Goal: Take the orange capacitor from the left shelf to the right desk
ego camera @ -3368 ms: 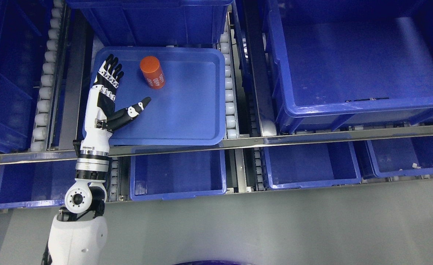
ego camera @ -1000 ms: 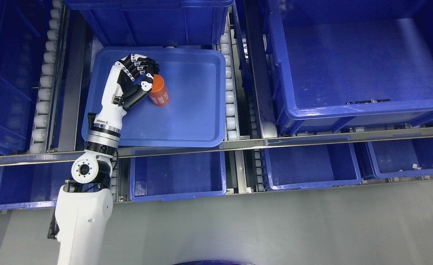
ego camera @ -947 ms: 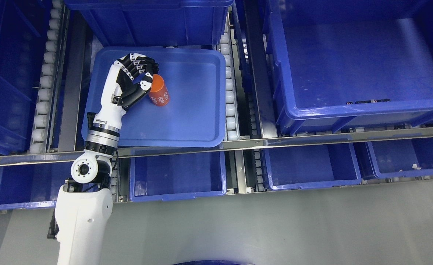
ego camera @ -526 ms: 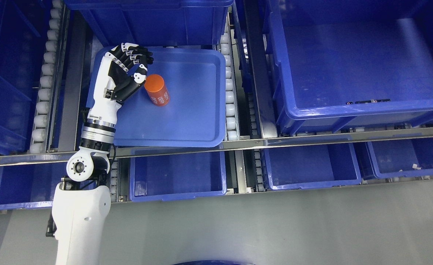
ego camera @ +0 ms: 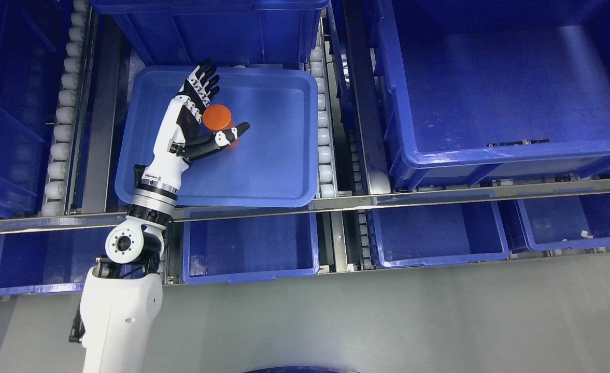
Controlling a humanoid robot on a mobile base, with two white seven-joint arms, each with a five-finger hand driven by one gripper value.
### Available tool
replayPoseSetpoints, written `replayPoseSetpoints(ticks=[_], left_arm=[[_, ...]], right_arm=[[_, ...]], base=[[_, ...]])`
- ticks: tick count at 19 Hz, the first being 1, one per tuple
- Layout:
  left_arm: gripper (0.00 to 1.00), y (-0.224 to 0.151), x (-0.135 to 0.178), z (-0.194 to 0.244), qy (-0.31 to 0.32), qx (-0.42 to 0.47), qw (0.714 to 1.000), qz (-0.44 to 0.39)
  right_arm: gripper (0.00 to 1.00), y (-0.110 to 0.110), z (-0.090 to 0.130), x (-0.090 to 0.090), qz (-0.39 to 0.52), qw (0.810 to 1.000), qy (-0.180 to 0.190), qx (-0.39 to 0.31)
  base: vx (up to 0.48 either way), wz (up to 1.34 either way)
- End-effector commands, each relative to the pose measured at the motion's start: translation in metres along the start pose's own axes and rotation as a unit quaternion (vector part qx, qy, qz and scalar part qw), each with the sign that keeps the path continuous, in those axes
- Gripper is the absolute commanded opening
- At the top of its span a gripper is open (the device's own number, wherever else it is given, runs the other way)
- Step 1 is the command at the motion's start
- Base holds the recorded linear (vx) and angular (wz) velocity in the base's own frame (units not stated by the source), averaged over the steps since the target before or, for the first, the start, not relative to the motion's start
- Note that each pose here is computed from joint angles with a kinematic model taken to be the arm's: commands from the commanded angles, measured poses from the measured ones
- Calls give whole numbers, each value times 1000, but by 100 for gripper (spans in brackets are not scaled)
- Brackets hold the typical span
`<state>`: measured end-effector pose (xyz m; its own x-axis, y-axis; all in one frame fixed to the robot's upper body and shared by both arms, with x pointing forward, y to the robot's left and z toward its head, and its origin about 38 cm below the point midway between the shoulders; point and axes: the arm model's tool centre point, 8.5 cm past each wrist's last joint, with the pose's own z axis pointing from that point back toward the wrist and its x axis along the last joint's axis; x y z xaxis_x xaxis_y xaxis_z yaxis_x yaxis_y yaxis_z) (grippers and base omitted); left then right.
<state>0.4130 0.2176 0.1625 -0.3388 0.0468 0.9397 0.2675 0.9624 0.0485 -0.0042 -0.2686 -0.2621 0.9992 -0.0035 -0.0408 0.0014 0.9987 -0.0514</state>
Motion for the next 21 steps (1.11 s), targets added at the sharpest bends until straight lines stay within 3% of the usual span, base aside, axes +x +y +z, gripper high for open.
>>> replayPoseSetpoints(ticks=[1,5,7,12,16,21], left_arm=[[94,-2,-17,8,41,-30,998,-34],[93,9,-28,13,64,-29,996,-48],[86,11,-33,13,70,-28,996,-49],[51,8,-32,11,60,-32,997,-41],[1,3,-29,14,19,-14,999,-24],[0,5,-11,7,-43,-4,999,-25]], right_arm=[[100,-12,0,13,-3,1000,-18,-11],[100,-12,0,13,-3,1000,-18,-11],[100,-12,0,13,-3,1000,-18,-11],[100,-12,0,13,-3,1000,-18,-11],[100,-12,0,13,-3,1000,-18,-11],[100,-12,0,13,-3,1000,-18,-11]], base=[[0,0],[0,0],[0,0],[0,0],[0,0],[0,0]])
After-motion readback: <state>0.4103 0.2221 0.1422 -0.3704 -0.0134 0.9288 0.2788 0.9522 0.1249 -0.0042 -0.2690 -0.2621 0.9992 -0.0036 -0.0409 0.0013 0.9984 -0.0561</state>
